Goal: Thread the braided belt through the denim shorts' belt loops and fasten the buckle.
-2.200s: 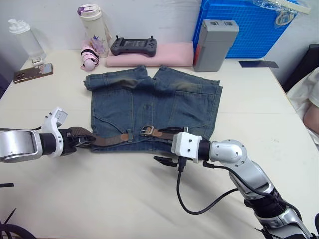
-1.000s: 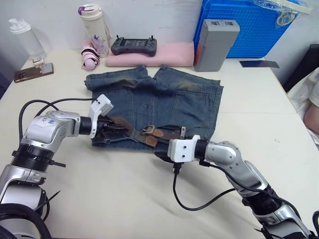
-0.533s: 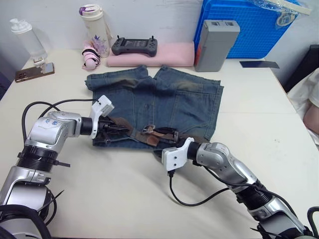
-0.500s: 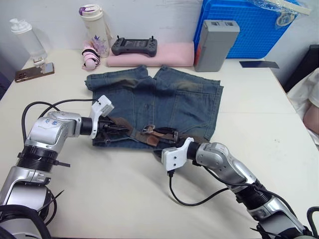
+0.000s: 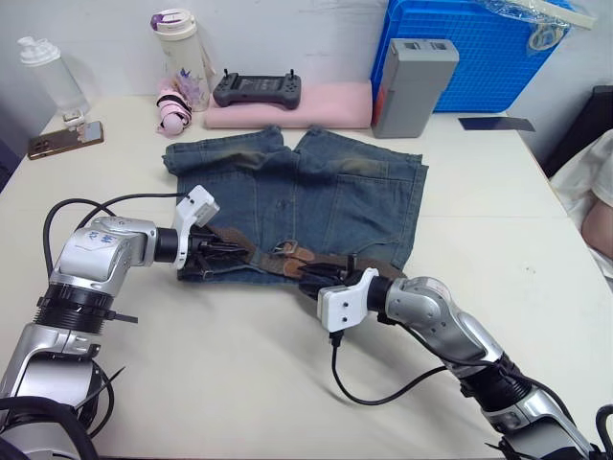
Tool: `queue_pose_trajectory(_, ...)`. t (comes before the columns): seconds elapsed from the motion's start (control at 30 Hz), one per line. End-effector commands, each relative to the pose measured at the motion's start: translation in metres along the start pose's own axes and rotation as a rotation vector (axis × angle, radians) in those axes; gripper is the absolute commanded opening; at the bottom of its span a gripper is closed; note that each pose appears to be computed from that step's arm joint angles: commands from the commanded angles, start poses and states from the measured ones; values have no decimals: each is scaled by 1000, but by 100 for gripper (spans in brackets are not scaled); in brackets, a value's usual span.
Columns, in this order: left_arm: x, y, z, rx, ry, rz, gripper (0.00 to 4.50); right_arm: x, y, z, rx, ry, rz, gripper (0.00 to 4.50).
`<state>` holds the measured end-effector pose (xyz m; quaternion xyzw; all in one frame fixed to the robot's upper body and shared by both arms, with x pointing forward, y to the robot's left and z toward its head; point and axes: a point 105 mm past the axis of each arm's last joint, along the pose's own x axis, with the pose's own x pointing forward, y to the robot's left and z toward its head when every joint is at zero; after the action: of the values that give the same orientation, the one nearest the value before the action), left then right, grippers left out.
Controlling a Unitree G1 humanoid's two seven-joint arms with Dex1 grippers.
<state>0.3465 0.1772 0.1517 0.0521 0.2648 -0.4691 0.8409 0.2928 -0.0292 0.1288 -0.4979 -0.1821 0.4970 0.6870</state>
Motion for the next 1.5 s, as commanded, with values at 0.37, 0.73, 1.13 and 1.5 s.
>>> queue_pose_trajectory(0.37, -3, 0, 4, 6, -23, -3, 0, -18, -39, 19, -29, -87, -122, 379)
queue_pose_trajectory(0.73, -3, 0, 2, -3, -24, -1, 0, 7, -11, -5, -158, 11, -55, 379)
queue_pose_trajectory(1.13, -4, -1, 0, -13, -21, 1, 0, 14, -15, 1, -163, -8, -92, 247)
queue_pose_trajectory(1.5, -4, -3, 6, -10, -48, -8, 0, 11, -9, 3, -124, -6, -76, 9)
